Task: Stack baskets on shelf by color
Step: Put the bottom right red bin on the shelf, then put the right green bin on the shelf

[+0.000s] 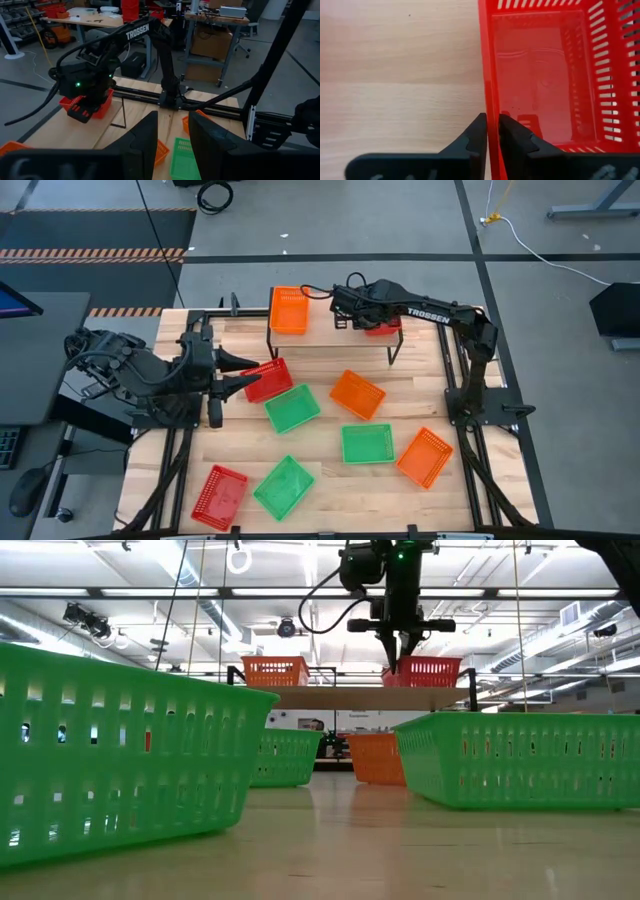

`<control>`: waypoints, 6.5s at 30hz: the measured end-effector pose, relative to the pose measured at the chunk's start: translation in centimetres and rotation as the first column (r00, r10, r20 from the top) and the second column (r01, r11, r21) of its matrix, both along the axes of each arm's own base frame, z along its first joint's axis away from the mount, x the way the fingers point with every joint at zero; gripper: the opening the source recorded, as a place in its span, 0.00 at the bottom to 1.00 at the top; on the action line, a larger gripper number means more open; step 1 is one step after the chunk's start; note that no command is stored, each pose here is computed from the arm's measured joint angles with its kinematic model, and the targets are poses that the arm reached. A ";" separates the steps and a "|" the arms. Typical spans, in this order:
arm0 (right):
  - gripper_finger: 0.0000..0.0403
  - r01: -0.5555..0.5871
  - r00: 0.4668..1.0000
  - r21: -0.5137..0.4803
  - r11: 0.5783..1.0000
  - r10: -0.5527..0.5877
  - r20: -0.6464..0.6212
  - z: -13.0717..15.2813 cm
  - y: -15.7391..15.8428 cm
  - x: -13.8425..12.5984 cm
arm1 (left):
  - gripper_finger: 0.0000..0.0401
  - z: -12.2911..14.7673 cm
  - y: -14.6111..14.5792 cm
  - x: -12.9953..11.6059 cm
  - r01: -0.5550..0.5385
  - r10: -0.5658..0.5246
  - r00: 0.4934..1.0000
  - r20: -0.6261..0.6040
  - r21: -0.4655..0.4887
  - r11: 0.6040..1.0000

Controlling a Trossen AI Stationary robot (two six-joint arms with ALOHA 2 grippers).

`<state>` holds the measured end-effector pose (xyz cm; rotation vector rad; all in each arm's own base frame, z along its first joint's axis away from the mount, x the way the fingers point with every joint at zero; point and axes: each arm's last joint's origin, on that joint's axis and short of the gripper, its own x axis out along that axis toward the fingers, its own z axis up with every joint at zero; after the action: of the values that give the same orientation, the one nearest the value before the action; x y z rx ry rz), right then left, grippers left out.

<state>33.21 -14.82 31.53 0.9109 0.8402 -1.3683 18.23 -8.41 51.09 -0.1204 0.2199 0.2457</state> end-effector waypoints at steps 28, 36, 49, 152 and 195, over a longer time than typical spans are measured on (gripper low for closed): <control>0.06 0.079 0.994 0.049 0.996 -0.083 0.072 0.0 1.0 0.5 | 0.29 -0.6 -0.9 -0.7 0.064 -0.061 0.996 -0.064 0.039 0.997; 0.07 0.068 0.995 0.053 0.996 -0.072 0.066 0.0 1.1 0.5 | 0.29 -0.6 -0.9 -0.7 0.063 -0.061 0.996 -0.066 0.037 0.997; 0.22 -0.053 0.999 0.083 0.995 0.052 0.012 0.1 1.4 0.3 | 0.29 -0.8 -0.9 -0.7 0.058 -0.056 0.996 -0.076 0.028 0.998; 0.50 -0.358 0.920 0.414 0.837 0.241 0.308 -15.8 25.4 1.0 | 0.29 -0.9 -0.5 -0.8 -0.116 0.116 0.993 -0.012 -0.169 0.979; 0.02 -0.841 0.512 0.085 0.534 0.736 0.443 3.0 26.5 4.4 | 0.29 -0.8 -0.4 -0.8 -0.120 0.119 0.993 -0.017 -0.110 0.987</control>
<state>37.60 11.65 34.55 0.7835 1.0086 -0.2264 17.43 -8.82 50.26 -0.2426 0.2370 0.3537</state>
